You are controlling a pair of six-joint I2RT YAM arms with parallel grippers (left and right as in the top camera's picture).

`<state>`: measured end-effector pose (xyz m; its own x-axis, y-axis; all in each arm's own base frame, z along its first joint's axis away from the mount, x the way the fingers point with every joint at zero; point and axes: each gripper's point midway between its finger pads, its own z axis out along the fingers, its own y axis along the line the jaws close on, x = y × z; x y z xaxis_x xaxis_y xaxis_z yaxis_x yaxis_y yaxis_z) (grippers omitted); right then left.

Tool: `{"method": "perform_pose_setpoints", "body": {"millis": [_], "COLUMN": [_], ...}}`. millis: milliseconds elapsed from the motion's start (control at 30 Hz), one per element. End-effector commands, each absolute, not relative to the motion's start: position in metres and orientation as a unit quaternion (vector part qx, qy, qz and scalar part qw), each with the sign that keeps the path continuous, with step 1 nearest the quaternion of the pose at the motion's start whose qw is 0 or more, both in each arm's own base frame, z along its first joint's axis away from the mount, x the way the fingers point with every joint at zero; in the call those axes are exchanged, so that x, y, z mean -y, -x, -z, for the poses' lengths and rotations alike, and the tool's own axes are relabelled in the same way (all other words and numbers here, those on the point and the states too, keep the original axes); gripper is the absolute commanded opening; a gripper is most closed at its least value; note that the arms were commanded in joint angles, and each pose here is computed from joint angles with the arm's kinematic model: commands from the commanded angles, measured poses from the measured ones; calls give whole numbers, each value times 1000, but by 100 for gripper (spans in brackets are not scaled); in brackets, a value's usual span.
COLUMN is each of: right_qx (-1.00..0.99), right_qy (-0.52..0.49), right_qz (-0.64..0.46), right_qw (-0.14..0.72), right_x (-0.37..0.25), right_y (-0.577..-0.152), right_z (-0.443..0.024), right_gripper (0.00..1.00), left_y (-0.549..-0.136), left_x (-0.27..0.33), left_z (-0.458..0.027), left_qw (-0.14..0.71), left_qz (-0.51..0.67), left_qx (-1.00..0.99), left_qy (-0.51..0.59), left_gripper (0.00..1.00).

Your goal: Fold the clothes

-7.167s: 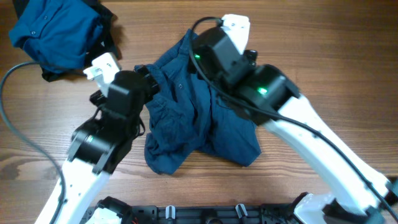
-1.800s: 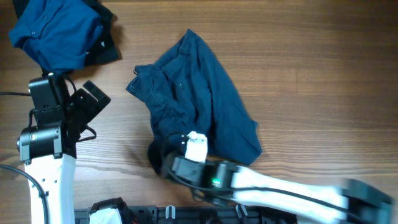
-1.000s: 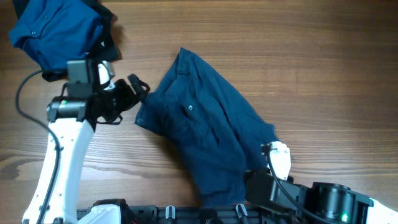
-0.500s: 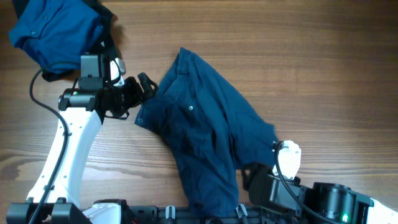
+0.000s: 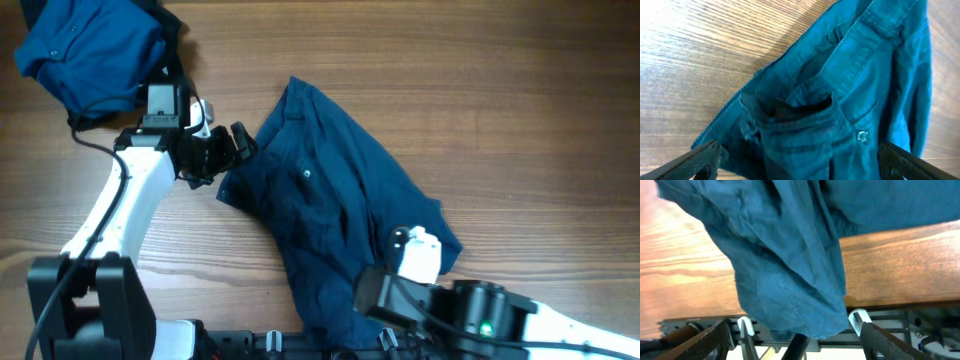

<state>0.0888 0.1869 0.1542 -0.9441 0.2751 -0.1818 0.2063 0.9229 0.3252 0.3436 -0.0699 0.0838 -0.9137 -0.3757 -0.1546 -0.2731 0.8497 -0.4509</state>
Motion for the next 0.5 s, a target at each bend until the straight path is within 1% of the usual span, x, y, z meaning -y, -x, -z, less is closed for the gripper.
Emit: {"method": "perform_pose_setpoints", "body": {"millis": [0,267,400,467], "right_qx": [-982,-985,-985,-985], "right_qy": [-116,-77,-77,-77], "right_qz": [-129,-144,-145,-146], "right_qw": [74,52,51,51], "right_x": [-196,-218,-217,-217], "right_y": [-80,-76,-75,-75], "right_z": [-138,-132,-133,-133], "right_gripper": [84,84,84,84], "left_y": [-355,-379,-382,-380], "left_x": [73,74,74,74], "left_z": [-88,-98,-90,-76], "left_qw": [148,213,208,192], "left_qz": [214,211,210,205], "left_qx": [-959,-953,-954,-959], "left_qy": [112,49,50,33], "left_gripper": [100,99,98,98]}}
